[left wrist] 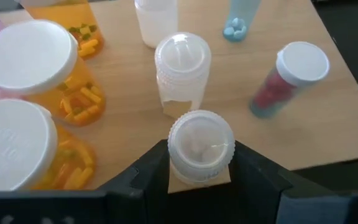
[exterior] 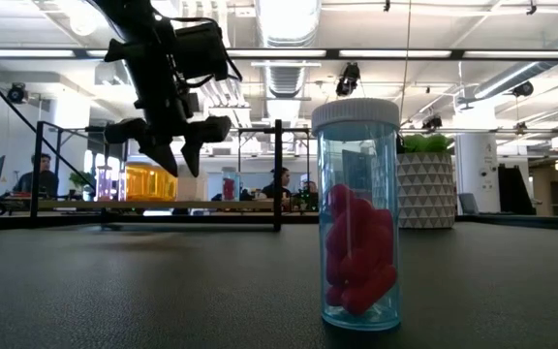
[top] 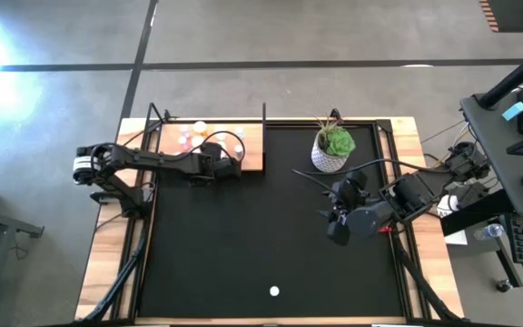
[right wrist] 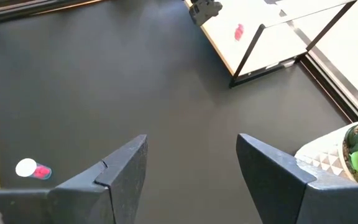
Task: Pick and place medicine bottles onto shelf by color
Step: Put the white pill bottle on the shelf aligned with the other white pill bottle
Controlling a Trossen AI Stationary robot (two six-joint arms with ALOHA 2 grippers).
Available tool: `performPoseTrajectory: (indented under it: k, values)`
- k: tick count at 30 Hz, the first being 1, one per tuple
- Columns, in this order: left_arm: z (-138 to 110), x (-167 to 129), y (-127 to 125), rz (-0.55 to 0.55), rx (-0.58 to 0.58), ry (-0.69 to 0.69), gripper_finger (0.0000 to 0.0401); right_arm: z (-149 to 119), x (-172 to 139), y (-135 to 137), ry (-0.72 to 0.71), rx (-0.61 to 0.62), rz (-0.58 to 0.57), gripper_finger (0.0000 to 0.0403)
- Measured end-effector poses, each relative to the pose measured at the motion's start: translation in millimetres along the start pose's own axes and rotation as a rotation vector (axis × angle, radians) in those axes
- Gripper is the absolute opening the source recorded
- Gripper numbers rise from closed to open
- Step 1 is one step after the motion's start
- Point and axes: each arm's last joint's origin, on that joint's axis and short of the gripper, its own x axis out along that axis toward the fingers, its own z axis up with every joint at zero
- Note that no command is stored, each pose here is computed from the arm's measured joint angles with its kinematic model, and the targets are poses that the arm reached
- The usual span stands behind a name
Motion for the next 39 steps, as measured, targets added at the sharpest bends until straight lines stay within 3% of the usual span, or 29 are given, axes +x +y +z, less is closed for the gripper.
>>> performPoseTrajectory:
  k: [39]
  values:
    - [4.5, 5.7, -0.2, 0.016, 0.058, -0.004, 0.0134, 0.0, 0.0, 0.0, 0.0, 0.004, 0.0, 0.0237]
